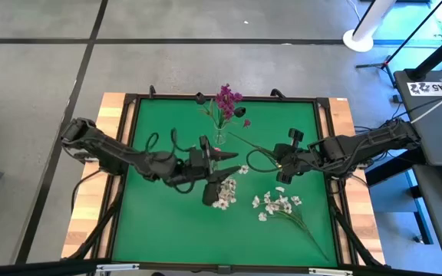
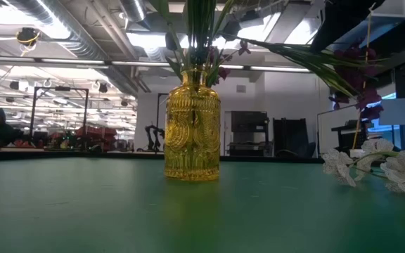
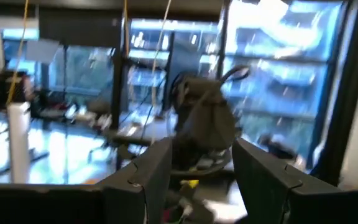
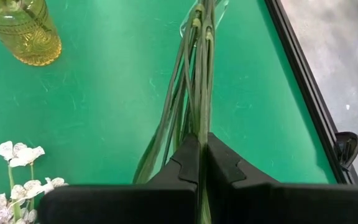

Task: Sort flowers into vase by color
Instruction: Put the purple flower into the transparent vase

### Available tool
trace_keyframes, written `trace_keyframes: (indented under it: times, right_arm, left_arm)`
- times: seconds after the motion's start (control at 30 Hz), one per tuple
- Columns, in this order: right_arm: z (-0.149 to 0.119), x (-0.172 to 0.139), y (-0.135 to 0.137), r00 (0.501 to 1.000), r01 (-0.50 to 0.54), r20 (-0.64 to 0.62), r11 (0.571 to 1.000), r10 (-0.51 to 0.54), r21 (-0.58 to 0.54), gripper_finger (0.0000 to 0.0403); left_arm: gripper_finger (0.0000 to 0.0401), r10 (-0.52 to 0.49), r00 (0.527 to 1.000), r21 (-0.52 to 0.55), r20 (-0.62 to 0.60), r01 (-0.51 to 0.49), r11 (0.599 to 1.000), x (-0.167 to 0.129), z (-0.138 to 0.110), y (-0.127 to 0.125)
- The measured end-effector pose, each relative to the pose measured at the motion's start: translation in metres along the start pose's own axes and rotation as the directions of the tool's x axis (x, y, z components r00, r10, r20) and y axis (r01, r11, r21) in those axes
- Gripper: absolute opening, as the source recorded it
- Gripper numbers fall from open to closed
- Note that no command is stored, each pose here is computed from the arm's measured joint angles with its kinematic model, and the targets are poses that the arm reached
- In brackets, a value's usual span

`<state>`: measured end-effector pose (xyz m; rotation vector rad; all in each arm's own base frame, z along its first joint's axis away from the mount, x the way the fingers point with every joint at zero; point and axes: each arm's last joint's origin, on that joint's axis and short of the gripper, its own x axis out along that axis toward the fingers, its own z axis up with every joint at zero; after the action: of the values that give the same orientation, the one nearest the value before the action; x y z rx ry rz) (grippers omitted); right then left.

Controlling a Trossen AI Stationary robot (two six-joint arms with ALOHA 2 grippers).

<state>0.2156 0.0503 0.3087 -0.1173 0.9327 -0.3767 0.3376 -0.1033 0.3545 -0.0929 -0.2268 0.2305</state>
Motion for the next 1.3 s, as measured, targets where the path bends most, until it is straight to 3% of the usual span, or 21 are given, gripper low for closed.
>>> trace_keyframes:
  times: [0.23,0.37,0.57,0.7,0.9,1.13,1.3]
  right_arm:
    - [-0.001,-0.005,-0.003,1.000,-0.003,0.018,1.000,0.003,-0.003,0.0005]
    - [-0.001,-0.013,-0.009,0.998,0.003,0.065,1.000,-0.005,0.023,0.0005]
    - [0.006,-0.030,-0.018,0.976,-0.042,0.218,0.997,0.027,0.064,0.0005]
    - [0.018,-0.043,-0.021,0.923,-0.095,0.380,0.994,0.065,0.061,0.0005]
    - [0.028,-0.063,-0.027,0.822,-0.222,0.547,0.974,0.161,0.047,0.0005]
    - [0.034,-0.080,-0.034,0.715,-0.359,0.662,0.930,0.223,0.075,0.0005]
    - [0.042,-0.088,-0.034,0.631,-0.446,0.739,0.890,0.237,0.095,0.0005]
  left_arm:
    - [0.0165,0.101,0.961,0.053,-0.256,-0.090,0.995,0.008,0.042,0.014]
    - [0.0165,0.185,0.929,0.131,-0.320,-0.150,0.980,0.004,0.062,0.014]
    - [0.0165,0.271,0.868,0.168,-0.416,-0.220,0.961,-0.002,0.065,0.020]
    - [0.0165,0.295,0.840,0.193,-0.456,-0.230,0.954,-0.004,0.060,0.025]
    - [0.0165,0.313,0.849,0.303,-0.425,-0.192,0.933,-0.003,0.063,0.024]
    - [0.0165,0.383,0.868,0.567,-0.316,-0.151,0.810,-0.002,0.069,0.013]
    - [0.0165,0.376,0.893,0.628,-0.249,-0.146,0.764,0.001,0.077,0.009]
